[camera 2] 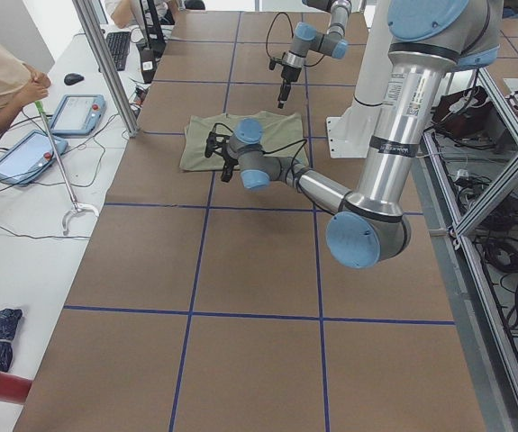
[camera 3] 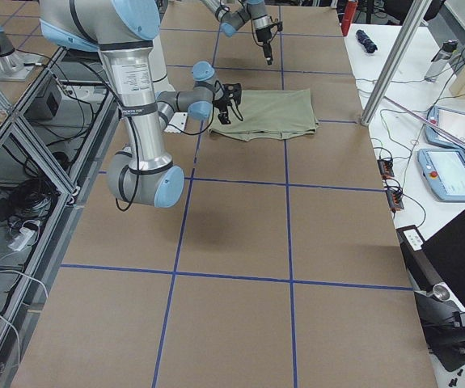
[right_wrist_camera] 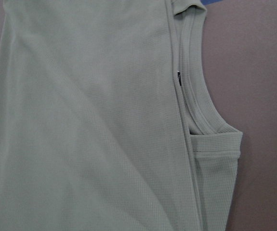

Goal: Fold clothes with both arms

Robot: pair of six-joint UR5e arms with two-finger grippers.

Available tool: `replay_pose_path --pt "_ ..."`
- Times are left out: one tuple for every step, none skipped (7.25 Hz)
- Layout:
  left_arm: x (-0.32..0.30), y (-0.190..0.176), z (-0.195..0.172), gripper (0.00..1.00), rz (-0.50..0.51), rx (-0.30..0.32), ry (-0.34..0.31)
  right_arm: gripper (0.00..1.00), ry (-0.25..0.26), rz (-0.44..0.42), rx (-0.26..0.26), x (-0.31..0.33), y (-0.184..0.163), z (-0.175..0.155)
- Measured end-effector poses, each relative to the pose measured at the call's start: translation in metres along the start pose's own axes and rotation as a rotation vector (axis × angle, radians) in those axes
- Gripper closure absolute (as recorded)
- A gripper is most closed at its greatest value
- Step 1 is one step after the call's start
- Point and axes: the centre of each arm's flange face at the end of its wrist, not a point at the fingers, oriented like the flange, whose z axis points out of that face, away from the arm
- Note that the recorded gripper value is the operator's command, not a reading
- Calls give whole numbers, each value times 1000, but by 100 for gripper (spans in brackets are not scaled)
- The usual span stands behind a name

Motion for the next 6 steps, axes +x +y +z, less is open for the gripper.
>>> replay_pose_path --pt "19 50 -11 0 -67 -29 27 0 -10 63 28 10 -2 -5" --pt "35 95 -9 8 -148 -46 21 0 -15 110 54 14 -4 -7" --pt "45 132 0 18 -232 -53 -4 0 -17 135 66 15 -4 -7" --pt "53 164 12 18 -331 -61 -32 0 -19 146 71 15 -5 -7" --pt "59 188 22 18 -411 -67 -49 0 -20 150 73 14 -5 -7" --pt "66 201 30 18 -463 -65 -50 0 -20 151 74 14 -5 -7"
